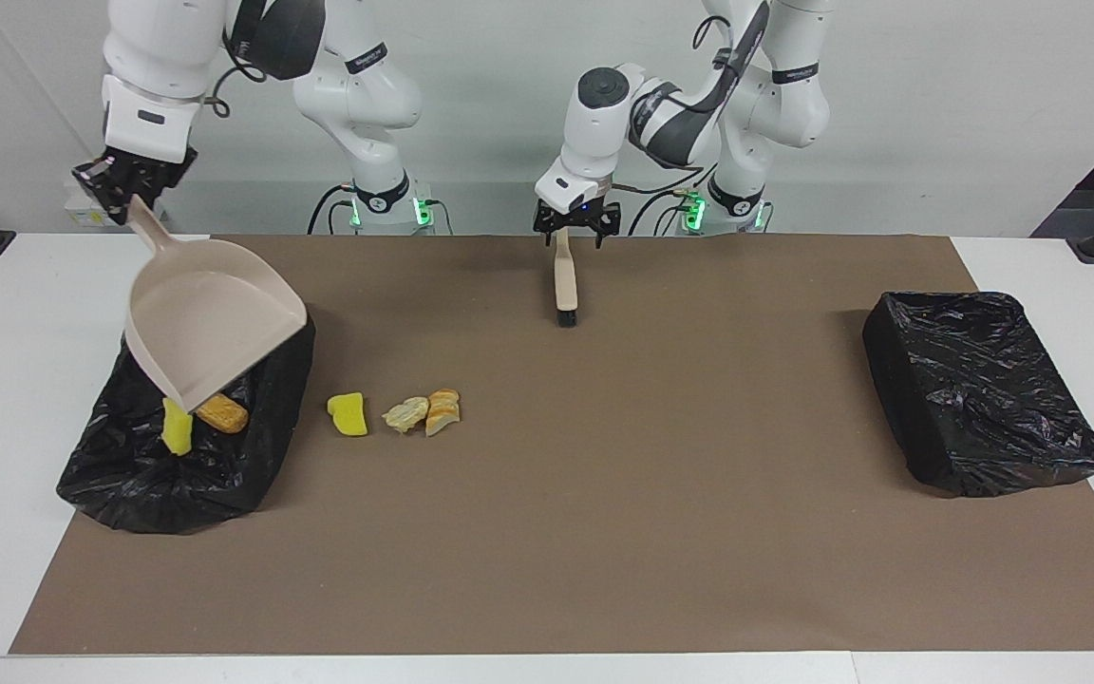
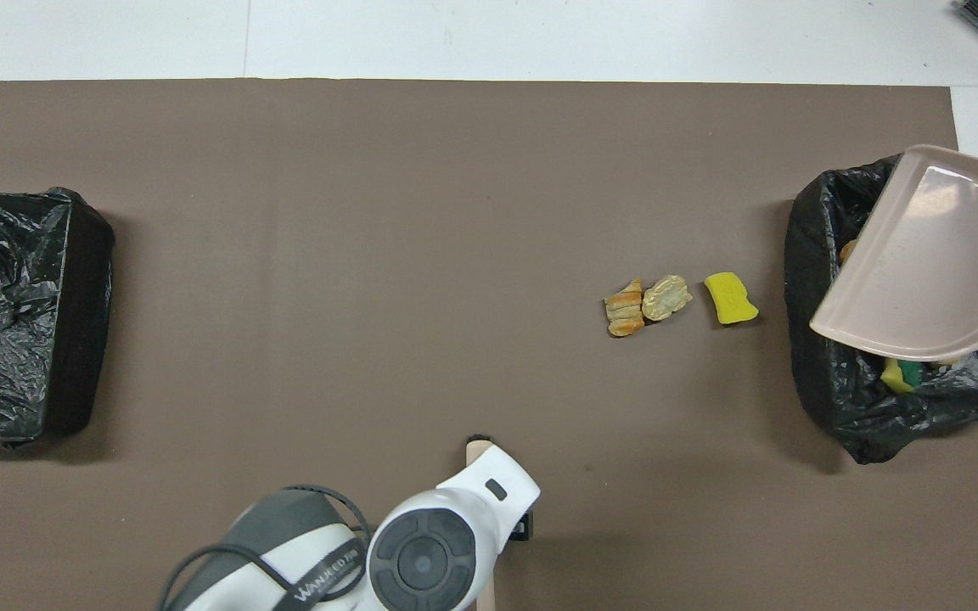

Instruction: Sweep and dump trash in bin

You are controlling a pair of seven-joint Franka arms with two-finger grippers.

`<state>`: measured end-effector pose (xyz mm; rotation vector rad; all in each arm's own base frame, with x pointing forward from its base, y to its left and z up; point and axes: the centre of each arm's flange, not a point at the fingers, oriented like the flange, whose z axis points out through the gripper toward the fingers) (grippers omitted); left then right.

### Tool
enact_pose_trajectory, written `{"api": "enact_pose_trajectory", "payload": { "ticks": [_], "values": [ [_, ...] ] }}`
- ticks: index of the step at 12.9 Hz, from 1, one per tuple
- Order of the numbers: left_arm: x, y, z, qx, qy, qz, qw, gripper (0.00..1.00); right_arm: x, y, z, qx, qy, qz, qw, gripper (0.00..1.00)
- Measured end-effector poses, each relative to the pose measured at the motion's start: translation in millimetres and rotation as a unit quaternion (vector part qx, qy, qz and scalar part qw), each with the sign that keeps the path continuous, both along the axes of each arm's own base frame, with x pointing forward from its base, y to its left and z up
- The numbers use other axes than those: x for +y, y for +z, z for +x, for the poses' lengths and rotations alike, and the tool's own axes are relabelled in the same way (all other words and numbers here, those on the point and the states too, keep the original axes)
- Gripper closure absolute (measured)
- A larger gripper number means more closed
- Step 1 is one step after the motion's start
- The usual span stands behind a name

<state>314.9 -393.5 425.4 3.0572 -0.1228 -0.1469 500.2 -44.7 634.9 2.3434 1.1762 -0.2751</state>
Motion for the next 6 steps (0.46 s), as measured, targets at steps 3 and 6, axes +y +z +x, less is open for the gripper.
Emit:
{"api": "enact_pose_trajectory", "payload": {
  "ticks": [3, 6],
  "values": [
    [41.1, 74.8, 73.9, -0.026, -0.026, -0.02, 0.999, 0.0, 65.8, -22.7, 5.8, -0.051, -0.108, 0.061, 0.991, 0.67],
    [99.8, 143.1, 132.7, -0.082, -0.044, -0.012, 0.996, 0.0, 148.3, -65.3, 15.4, -0.073, -0.214, 0.11, 0.968, 0.67]
  ]
}}
